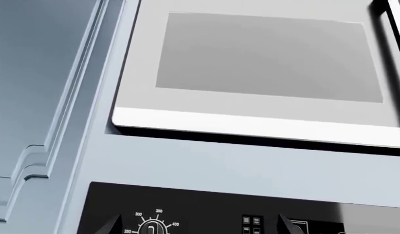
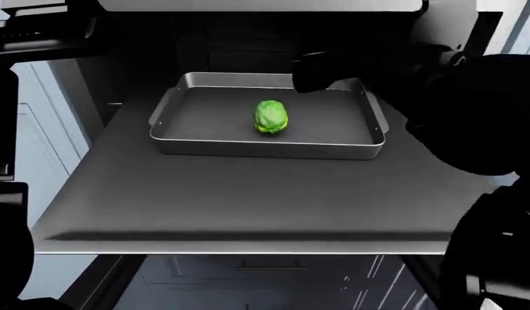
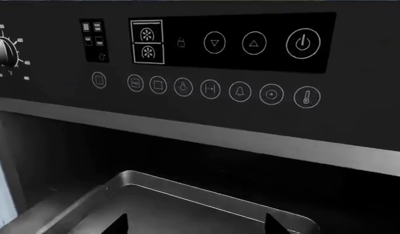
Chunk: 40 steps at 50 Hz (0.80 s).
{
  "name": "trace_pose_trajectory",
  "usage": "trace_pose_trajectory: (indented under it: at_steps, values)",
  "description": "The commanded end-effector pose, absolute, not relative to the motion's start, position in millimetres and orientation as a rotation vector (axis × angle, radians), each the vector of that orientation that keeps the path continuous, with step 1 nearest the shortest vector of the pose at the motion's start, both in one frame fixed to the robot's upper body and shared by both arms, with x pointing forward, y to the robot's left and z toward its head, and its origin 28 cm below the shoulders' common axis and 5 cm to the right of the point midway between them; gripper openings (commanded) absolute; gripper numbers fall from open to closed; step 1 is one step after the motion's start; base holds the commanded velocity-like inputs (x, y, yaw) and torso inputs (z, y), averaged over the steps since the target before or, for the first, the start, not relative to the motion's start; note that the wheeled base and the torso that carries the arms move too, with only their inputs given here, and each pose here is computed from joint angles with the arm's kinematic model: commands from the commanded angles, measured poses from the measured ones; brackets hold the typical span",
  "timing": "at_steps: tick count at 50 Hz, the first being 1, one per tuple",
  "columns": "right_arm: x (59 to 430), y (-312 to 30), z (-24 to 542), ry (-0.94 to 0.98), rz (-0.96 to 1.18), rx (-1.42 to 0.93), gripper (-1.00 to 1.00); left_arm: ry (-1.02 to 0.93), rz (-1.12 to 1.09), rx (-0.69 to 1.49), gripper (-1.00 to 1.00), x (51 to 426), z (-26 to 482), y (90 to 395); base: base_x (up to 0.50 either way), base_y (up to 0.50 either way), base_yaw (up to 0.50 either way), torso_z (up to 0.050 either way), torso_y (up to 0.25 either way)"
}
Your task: Pick the broccoli from the top rack in the oven and place it on the plate on the counter.
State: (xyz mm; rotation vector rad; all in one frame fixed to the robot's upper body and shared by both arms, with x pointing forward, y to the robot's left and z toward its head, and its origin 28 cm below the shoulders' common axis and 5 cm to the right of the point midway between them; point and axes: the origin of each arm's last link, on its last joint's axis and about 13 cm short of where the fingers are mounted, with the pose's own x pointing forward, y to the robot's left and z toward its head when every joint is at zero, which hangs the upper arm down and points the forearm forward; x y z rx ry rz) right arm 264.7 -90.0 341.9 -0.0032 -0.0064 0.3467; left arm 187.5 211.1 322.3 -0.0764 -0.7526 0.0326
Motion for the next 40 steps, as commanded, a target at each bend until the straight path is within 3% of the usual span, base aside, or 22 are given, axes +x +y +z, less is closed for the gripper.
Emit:
trace_pose_trajectory:
  at_steps: [1, 11, 40]
  values:
    - [299, -92, 368, 0.144, 0.326, -0.105, 1.0, -0.753, 0.029, -0.079, 1.0, 186, 323, 210, 0.0, 0.0, 0.0, 0.0, 0.0]
    - [315, -88, 387, 0.207, 0.288, -0.049, 1.0, -0.755, 0.023, -0.078, 1.0, 183, 324, 208, 0.0, 0.0, 0.0, 0.0, 0.0]
    - [330, -71, 357, 0.364, 0.345, -0.049, 1.0, -0.76, 0.005, -0.089, 1.0, 177, 326, 205, 0.0, 0.0, 0.0, 0.0, 0.0]
